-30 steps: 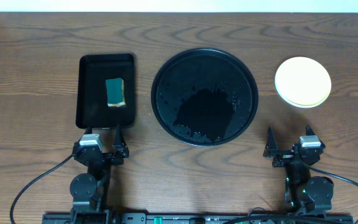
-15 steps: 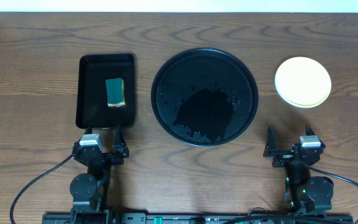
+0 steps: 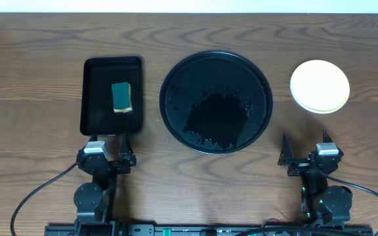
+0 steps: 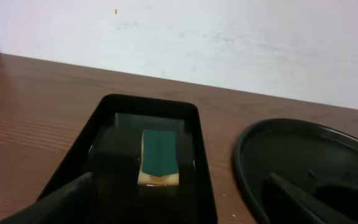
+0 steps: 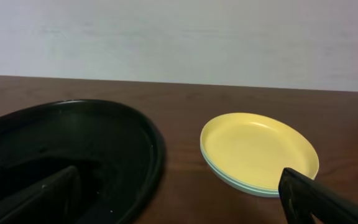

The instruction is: Clean dirty plates on tray and stack at the side

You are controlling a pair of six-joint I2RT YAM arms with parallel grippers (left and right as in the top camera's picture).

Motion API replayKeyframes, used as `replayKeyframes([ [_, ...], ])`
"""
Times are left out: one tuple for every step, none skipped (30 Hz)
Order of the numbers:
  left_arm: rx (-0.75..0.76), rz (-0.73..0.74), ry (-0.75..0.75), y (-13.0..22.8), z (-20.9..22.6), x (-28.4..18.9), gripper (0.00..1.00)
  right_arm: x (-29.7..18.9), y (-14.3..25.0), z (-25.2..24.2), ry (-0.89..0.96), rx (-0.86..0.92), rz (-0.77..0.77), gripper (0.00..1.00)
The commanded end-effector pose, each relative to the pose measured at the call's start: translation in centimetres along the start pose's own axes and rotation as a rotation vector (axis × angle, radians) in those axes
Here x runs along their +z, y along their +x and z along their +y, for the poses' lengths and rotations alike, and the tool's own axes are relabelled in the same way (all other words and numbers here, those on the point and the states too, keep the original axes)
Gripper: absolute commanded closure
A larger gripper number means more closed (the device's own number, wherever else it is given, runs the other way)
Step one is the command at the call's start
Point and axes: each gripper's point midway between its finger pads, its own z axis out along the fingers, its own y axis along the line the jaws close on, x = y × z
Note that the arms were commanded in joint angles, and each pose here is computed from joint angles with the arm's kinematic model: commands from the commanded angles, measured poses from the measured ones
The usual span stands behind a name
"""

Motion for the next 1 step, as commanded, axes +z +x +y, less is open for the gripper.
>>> replayKeyframes([
  [0.021, 0.049, -0.016, 1.42, 0.36, 0.0, 0.16, -0.02, 0.06, -0.13, 0.004, 0.015, 0.001, 0.01],
])
